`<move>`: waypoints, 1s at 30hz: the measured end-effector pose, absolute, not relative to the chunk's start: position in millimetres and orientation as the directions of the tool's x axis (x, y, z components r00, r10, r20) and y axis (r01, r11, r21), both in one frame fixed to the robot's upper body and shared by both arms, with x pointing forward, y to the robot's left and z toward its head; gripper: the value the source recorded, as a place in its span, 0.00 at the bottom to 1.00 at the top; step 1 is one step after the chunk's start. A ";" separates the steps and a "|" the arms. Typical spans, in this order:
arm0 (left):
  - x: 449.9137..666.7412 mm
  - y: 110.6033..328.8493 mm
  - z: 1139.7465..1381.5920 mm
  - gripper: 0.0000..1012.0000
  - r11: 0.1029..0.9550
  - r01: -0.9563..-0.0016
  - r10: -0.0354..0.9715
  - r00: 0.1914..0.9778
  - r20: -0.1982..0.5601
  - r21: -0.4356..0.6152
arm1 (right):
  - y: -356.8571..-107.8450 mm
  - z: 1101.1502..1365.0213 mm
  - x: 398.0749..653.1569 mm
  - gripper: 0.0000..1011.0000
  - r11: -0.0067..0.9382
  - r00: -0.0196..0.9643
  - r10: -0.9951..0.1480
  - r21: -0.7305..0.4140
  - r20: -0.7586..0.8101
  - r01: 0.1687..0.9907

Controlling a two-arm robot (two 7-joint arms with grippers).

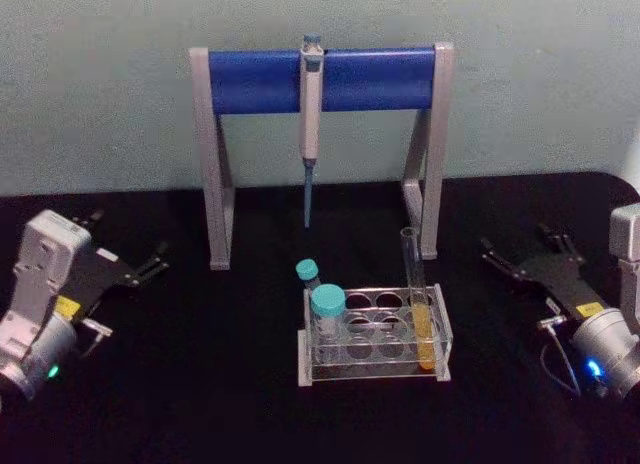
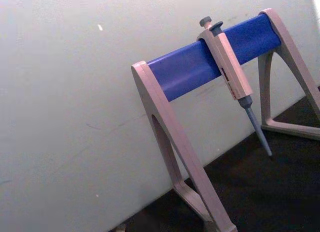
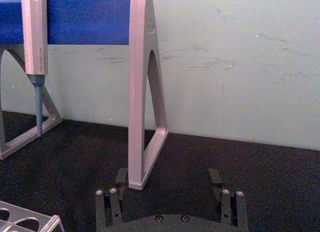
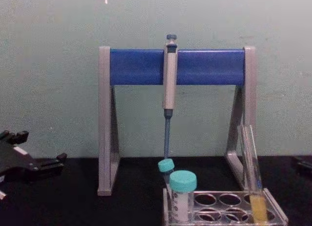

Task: Pick up the test tube from the test tube rack, shake it, then place it back into the test tube rack.

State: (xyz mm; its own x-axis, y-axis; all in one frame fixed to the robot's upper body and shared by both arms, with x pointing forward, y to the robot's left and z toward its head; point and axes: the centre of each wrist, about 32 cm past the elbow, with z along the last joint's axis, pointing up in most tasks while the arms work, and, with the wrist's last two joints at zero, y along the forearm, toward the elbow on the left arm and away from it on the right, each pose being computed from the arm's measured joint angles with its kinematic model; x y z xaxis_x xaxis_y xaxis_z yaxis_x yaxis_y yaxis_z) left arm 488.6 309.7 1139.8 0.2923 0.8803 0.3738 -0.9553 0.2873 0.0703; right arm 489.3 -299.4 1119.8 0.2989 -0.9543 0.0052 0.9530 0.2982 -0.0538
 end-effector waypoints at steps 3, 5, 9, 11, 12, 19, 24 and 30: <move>488.6 309.7 1139.8 0.99 0.287 -0.955 0.880 0.292 0.374 0.070 | -299.4 1119.9 489.3 0.99 0.298 0.299 -0.954 -0.054 0.005 0.953; 488.6 309.7 1139.8 0.99 0.287 -0.955 0.880 0.292 0.374 0.070 | -299.4 1119.8 489.3 0.99 0.298 0.299 -0.954 -0.054 0.005 0.953; 488.6 309.7 1139.8 0.99 0.287 -0.955 0.880 0.292 0.374 0.070 | -299.3 1119.8 489.3 0.99 0.298 0.298 -0.954 -0.054 0.005 0.953; 488.6 309.7 1139.8 0.99 0.287 -0.955 0.880 0.292 0.374 0.070 | -299.4 1119.9 489.3 0.99 0.298 0.298 -0.954 -0.054 0.005 0.953; 488.6 309.7 1139.8 0.99 0.287 -0.955 0.880 0.292 0.374 0.070 | -299.4 1119.8 489.3 0.99 0.297 0.298 -0.955 -0.054 0.005 0.953; 488.6 309.7 1139.8 0.99 0.287 -0.955 0.880 0.292 0.374 0.070 | -299.4 1119.8 489.3 0.99 0.297 0.298 -0.955 -0.054 0.005 0.953; 488.6 309.7 1139.8 0.99 0.287 -0.955 0.880 0.292 0.374 0.070 | -299.4 1119.8 489.3 0.99 0.297 0.298 -0.955 -0.054 0.005 0.953; 488.6 309.7 1139.8 0.99 0.287 -0.955 0.880 0.292 0.374 0.070 | -299.4 1119.8 489.3 0.99 0.297 0.298 -0.955 -0.054 0.005 0.953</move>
State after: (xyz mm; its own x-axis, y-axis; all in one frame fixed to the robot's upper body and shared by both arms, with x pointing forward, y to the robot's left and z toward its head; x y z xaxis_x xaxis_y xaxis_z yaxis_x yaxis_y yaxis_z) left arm 488.6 309.7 1139.8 0.2923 0.8803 0.3738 -0.9552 0.2874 0.0703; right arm 489.3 -299.4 1119.8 0.2981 -0.9545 0.0053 0.9532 0.2974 -0.0536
